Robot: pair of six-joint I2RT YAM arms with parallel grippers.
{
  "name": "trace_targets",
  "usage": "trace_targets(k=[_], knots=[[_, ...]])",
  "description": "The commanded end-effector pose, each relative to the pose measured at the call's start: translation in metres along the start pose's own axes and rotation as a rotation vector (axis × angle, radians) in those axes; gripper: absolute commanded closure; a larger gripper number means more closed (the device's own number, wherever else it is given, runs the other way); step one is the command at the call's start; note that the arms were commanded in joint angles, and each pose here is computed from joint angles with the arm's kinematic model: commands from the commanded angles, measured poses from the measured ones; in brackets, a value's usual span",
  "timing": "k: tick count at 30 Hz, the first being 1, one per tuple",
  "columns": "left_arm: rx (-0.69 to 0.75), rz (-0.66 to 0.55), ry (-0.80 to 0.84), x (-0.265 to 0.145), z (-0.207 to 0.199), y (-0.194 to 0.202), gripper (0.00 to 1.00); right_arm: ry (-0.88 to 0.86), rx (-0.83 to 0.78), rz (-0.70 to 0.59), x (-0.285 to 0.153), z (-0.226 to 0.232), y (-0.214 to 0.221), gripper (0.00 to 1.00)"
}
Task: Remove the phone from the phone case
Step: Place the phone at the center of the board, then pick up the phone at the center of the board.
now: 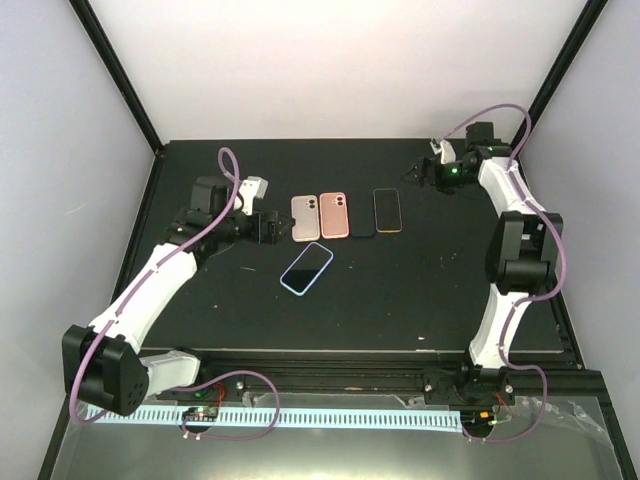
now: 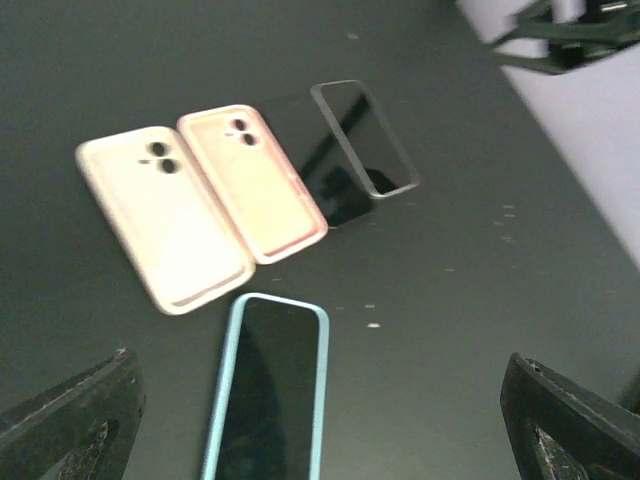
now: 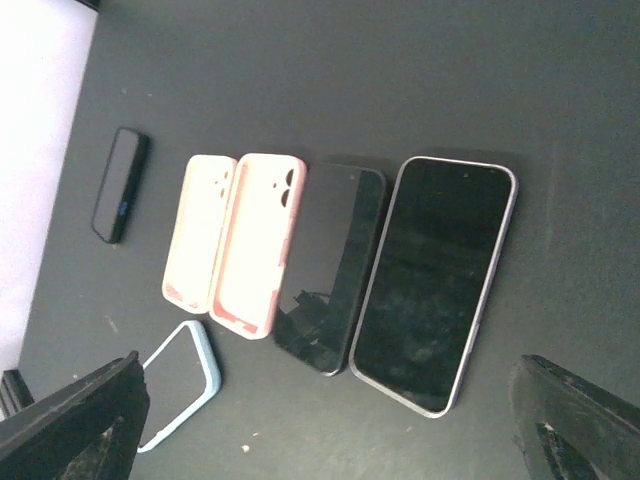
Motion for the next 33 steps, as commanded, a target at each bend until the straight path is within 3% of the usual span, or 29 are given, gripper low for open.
trace_targets(k=[1, 6, 11, 17, 24, 33], knots=[[0.045, 0.043, -0.238, -0.015, 0.037, -0.004, 0.01, 0.005, -0.11, -0.036, -0.036, 0.032, 0.007, 0.0], [0.011, 0.123, -0.333, -0.012, 0.065, 0.003, 0.01, 0.024, -0.226, -0.089, -0.071, 0.06, 0.016, 0.0], [0.024, 0.252, -0.531, -0.006, 0.121, 0.012, 0.01, 0.066, -0.316, -0.138, -0.099, 0.077, 0.033, 0.0], [-0.06, 0.391, -0.609, 0.005, 0.188, 0.014, 0.01, 0.067, -0.382, -0.192, -0.126, 0.1, 0.057, 0.0], [-0.137, 0.57, -0.61, 0.027, 0.245, 0.039, 0.01, 0.023, -0.402, -0.233, -0.141, 0.116, 0.092, 0.0], [-0.153, 0.636, -0.593, 0.045, 0.268, 0.057, 0.01, -0.005, -0.396, -0.267, -0.147, 0.123, 0.107, 0.0]])
Point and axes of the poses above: each gripper's point midway between its finger pads, its own x axis out along the fingers, its own z axis along the line the jaws close on, y = z × x, the point moved 2 cm from there along -x, back along the fingers, and after that the axes turned 7 degrees about x, right-handed, at the moved point
